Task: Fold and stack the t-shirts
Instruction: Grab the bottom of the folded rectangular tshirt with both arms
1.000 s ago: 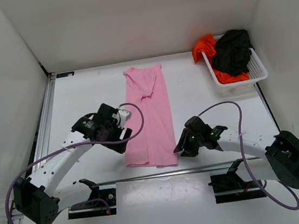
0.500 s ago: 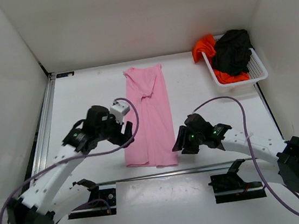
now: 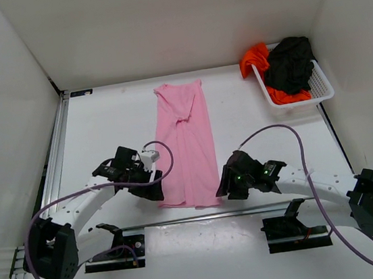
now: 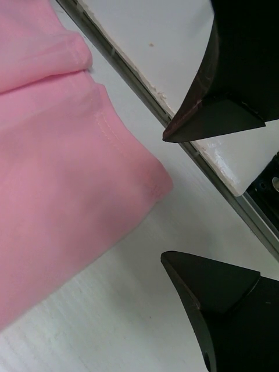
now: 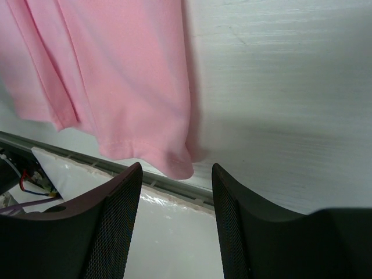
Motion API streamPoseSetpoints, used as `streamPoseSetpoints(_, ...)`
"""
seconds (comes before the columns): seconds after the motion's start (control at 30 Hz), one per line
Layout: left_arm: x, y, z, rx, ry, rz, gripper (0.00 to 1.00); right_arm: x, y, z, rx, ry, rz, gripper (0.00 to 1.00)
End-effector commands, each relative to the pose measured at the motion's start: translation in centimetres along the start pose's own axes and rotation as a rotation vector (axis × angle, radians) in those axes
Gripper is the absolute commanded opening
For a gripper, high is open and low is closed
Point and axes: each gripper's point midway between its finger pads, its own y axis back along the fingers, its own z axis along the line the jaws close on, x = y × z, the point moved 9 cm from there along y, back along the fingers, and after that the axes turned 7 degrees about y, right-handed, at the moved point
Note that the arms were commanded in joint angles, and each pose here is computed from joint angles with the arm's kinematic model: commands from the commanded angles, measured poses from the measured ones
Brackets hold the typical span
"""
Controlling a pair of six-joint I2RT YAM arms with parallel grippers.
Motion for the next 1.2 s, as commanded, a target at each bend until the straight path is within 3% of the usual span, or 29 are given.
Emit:
streamPoseSetpoints(0.0, 1.2, -1.1, 0.2, 0.067, 0.014, 0.034, 0.86, -0.2, 0.1, 0.0, 0.005, -0.013, -0.037, 0.56)
streamPoseSetpoints(0.17, 1.6, -2.3, 0.6, 0.072, 0.044, 0.094, 0.86, -0.2, -0.3, 0.0, 0.023, -0.014, -0.025, 0.56)
streamPoseSetpoints(0.33, -0.8, -3.2, 0.7, 0.071, 0.048, 0.104, 0.82, 0.1, -0.7, 0.2, 0.033, -0.018, -0.017, 0.55)
streamPoseSetpoints(0.53, 1.1, -3.5, 1.0, 0.08, 0.071, 0.149, 0.64, 0.3, -1.2, 0.3, 0.036, -0.02, 0.002, 0.55)
streamPoseSetpoints(0.93, 1.9, -3.9, 1.5, 0.049, 0.079, 0.167, 0.64, 0.5, -2.8, 0.7, 0.05, -0.016, 0.079, 0.54)
streamPoseSetpoints(1.03, 2.3, -3.6, 1.5, 0.037, 0.078, 0.166, 0.7, 0.4, -2.7, 0.9, 0.063, -0.017, 0.087, 0.55)
streamPoseSetpoints(1.17, 2.6, -3.8, 1.6, 0.035, 0.085, 0.182, 0.66, 0.5, -2.7, 0.7, 0.079, -0.018, 0.098, 0.53)
